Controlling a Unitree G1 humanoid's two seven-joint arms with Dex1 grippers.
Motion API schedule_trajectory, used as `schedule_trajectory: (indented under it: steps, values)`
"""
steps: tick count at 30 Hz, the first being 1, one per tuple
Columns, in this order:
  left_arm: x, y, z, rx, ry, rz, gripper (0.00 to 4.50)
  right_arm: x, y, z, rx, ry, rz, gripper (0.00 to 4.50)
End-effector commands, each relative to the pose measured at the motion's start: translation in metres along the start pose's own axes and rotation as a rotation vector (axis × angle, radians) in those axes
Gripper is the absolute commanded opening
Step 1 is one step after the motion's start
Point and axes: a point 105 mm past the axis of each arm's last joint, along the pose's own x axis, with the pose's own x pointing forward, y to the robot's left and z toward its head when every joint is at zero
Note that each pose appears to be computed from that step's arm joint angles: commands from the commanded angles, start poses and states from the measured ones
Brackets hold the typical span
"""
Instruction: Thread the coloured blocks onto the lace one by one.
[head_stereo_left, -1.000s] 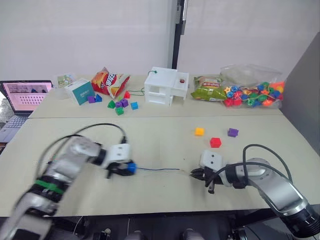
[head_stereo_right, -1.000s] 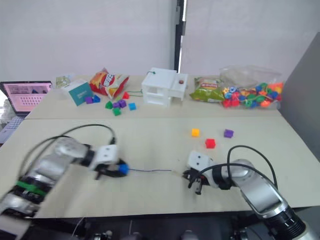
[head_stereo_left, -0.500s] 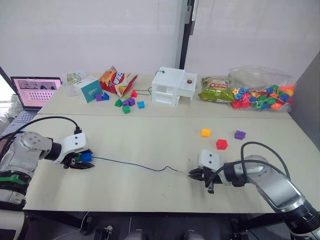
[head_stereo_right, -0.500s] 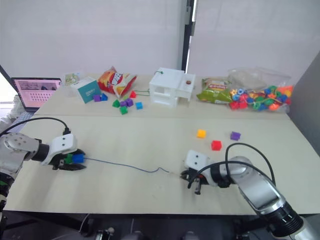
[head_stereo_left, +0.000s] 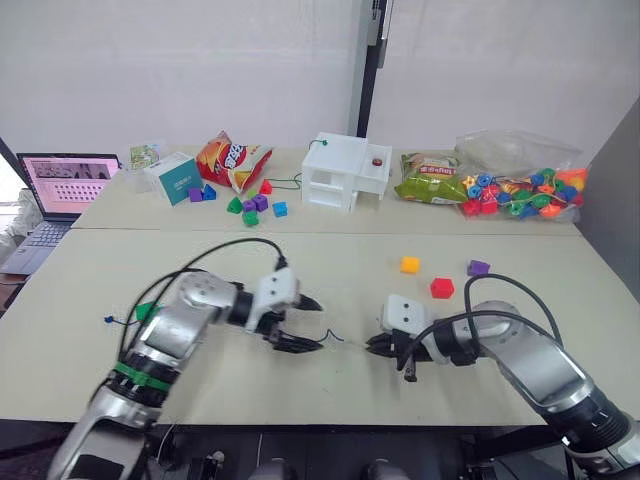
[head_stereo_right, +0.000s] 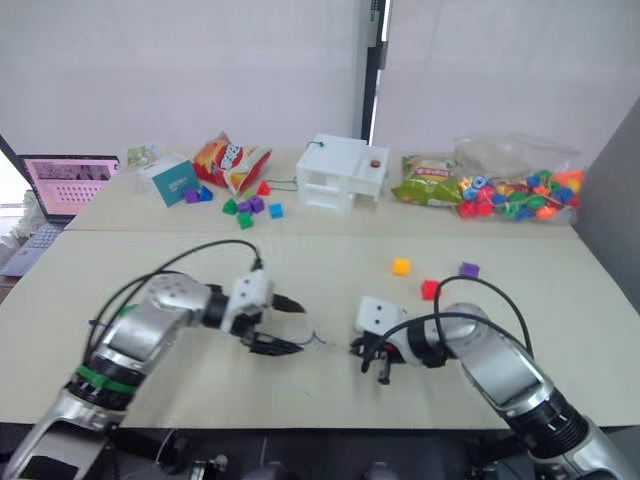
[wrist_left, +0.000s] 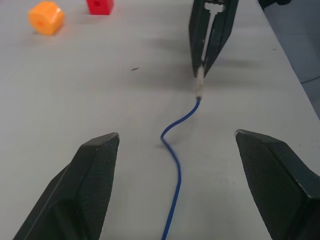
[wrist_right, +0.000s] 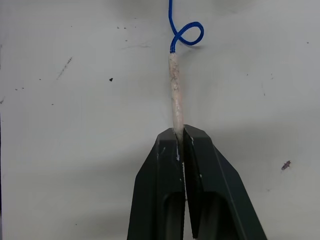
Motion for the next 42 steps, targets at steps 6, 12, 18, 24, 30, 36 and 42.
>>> schedule_trajectory:
  steps: [6, 12, 18, 24, 30, 36, 42]
  values:
    - [0.03, 0.002, 0.013, 0.09, -0.009, -0.038, 3.91, -0.001, 0.0, 0.005, -0.015, 0.007, -0.006, 0.0]
    - [0.041, -0.003, 0.005, 0.073, 0.0, -0.07, 3.91, -0.001, 0.001, 0.005, -0.007, 0.007, -0.008, 0.0]
    - [0.044, -0.002, 0.005, 0.062, -0.009, -0.063, 2.05, -0.002, 0.001, 0.005, -0.002, 0.006, -0.012, 0.0]
    - [0.043, 0.0, 0.001, 0.055, 0.001, -0.051, 0.23, -0.003, 0.001, 0.004, 0.006, 0.007, -0.017, 0.0]
    - [0.041, 0.004, 0.002, 0.05, -0.003, -0.037, 0.05, -0.003, 0.002, 0.002, 0.017, 0.012, -0.017, 0.0]
    - [0.039, 0.007, 0.005, 0.04, -0.022, -0.03, 0.05, -0.002, 0.006, 0.0, 0.021, 0.011, -0.001, 0.0]
    - [0.038, 0.007, 0.004, 0.037, -0.022, -0.027, 0.0, -0.008, 0.002, 0.006, 0.084, -0.044, -0.078, 1.31]
